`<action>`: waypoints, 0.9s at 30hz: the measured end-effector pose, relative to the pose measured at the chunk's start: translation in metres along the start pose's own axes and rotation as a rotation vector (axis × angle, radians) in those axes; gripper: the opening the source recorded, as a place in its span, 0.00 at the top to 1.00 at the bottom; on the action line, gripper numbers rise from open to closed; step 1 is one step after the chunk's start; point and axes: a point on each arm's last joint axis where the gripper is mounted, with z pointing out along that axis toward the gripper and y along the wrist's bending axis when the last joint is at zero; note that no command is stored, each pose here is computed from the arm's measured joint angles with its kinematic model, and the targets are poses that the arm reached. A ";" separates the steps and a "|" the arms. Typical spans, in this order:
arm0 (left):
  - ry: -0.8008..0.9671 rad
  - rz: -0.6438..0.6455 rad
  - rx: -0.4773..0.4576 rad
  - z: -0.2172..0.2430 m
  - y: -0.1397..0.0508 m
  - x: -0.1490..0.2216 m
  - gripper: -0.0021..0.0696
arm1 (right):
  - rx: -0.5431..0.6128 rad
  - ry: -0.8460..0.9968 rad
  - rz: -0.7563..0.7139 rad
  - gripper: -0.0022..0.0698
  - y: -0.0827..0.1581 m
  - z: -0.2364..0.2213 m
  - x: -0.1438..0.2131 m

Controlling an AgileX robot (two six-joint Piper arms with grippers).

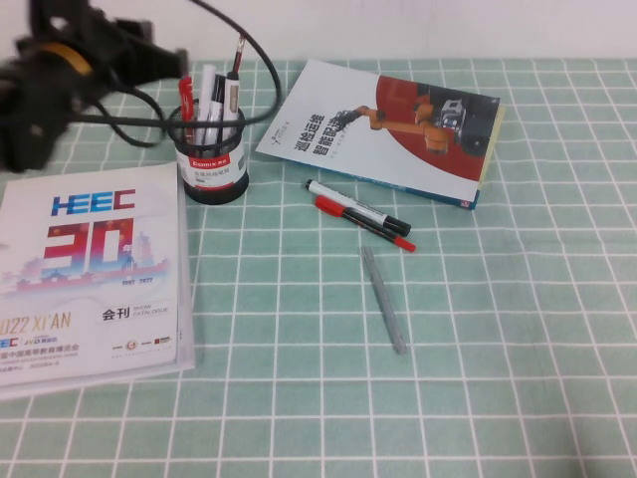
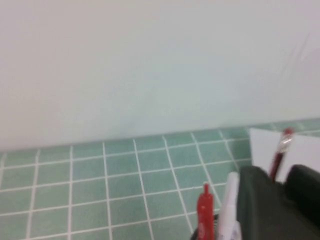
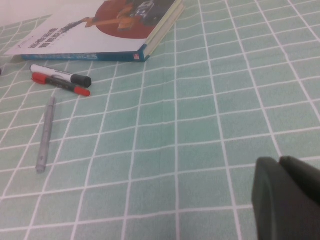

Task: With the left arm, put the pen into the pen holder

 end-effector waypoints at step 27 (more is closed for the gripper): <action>-0.145 -0.006 -0.009 -0.319 -0.001 0.079 0.97 | 0.000 0.000 0.000 1.00 0.000 0.000 0.000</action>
